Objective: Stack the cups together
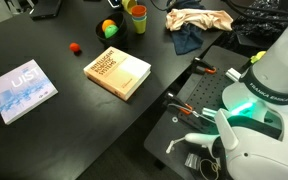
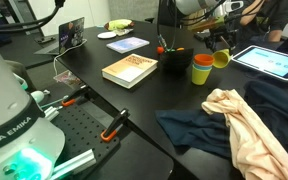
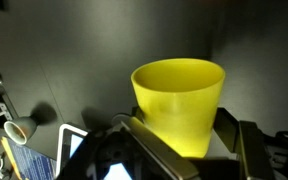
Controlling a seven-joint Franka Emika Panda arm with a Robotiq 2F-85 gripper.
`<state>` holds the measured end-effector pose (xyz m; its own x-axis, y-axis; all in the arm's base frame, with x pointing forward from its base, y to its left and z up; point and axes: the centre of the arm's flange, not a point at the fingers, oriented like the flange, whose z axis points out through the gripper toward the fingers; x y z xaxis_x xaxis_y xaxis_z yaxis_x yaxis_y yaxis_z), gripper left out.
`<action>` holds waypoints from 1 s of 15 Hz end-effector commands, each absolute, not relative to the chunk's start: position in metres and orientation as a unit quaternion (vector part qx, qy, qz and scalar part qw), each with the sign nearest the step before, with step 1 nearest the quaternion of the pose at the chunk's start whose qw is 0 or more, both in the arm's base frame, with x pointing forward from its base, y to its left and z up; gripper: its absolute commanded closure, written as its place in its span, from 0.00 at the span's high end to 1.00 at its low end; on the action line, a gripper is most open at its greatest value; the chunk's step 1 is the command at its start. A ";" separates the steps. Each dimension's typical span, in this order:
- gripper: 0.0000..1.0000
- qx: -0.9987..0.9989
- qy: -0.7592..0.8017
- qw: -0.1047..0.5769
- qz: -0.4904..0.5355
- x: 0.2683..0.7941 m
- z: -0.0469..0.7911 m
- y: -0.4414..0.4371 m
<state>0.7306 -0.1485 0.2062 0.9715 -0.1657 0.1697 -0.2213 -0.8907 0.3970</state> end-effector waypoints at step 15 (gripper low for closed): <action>0.49 0.919 0.101 0.371 -0.087 0.770 0.321 -0.108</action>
<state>0.7530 -0.1153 0.2933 0.9883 0.0992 -0.1159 0.1510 -0.7446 0.6502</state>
